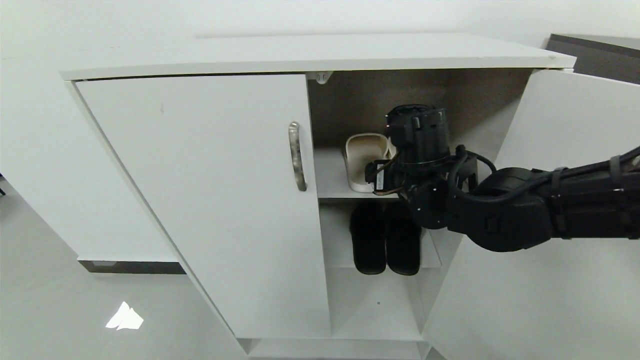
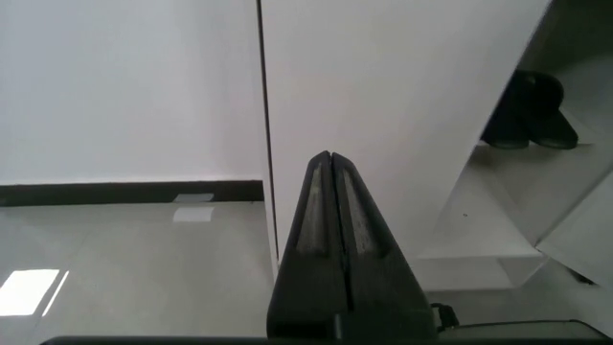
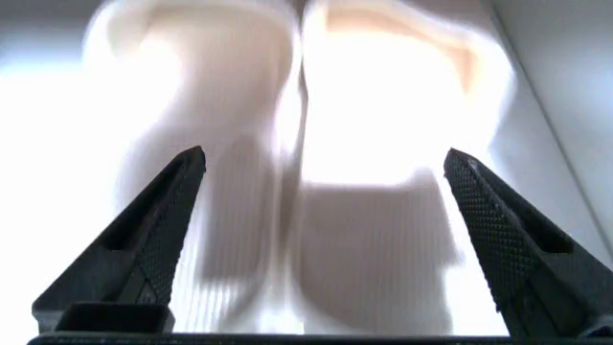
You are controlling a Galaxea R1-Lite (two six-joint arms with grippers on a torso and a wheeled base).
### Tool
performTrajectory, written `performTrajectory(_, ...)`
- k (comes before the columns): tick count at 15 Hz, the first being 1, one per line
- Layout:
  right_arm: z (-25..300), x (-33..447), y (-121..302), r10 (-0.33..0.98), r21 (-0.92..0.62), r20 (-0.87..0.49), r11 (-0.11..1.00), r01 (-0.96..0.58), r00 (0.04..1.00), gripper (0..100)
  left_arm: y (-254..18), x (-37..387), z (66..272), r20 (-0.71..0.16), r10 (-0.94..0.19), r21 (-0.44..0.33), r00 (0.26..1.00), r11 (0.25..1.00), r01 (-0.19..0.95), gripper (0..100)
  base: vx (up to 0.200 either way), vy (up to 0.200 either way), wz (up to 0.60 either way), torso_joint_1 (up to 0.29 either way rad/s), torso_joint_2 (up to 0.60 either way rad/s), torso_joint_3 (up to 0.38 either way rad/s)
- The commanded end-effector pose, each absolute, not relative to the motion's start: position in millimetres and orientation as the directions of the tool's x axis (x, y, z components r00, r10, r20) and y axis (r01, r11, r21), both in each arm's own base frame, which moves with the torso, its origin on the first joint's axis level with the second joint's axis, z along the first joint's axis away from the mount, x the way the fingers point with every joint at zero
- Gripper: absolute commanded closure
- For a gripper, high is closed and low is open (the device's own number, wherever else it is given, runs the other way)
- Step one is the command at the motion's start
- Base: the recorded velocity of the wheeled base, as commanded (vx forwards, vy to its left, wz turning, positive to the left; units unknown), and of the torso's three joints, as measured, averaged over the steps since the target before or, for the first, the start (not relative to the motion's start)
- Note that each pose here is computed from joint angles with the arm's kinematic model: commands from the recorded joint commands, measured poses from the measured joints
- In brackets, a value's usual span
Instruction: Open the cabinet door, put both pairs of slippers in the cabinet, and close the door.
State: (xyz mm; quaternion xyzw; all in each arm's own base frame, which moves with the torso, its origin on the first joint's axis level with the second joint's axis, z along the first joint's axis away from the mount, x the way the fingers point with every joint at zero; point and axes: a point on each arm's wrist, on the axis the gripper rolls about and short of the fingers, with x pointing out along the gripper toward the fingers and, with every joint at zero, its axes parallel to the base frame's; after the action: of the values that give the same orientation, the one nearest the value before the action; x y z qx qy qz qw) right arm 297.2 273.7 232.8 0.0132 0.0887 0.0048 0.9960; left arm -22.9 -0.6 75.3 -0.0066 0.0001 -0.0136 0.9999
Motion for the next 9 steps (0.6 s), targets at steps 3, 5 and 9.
performTrajectory(3,247,269,265,0.100,0.064,-0.175,0.994,-0.090,0.979,0,-1,-23,75,-0.002,-0.028,-0.014,1.000,1.000,0.028,100,-0.200,0.000,0.00,0.004,0.00,-0.001)
performTrajectory(5,247,256,262,0.127,0.082,-0.186,0.990,-0.113,0.974,0,-1,-23,75,-0.002,-0.028,-0.014,1.000,1.000,0.028,100,-0.200,0.000,0.00,0.000,0.00,0.000)
performTrajectory(9,245,224,252,0.227,0.100,-0.189,0.972,-0.211,0.955,100,-1,-23,75,-0.002,-0.028,-0.012,1.000,1.000,0.028,100,-0.200,0.000,0.00,0.001,0.00,0.004)
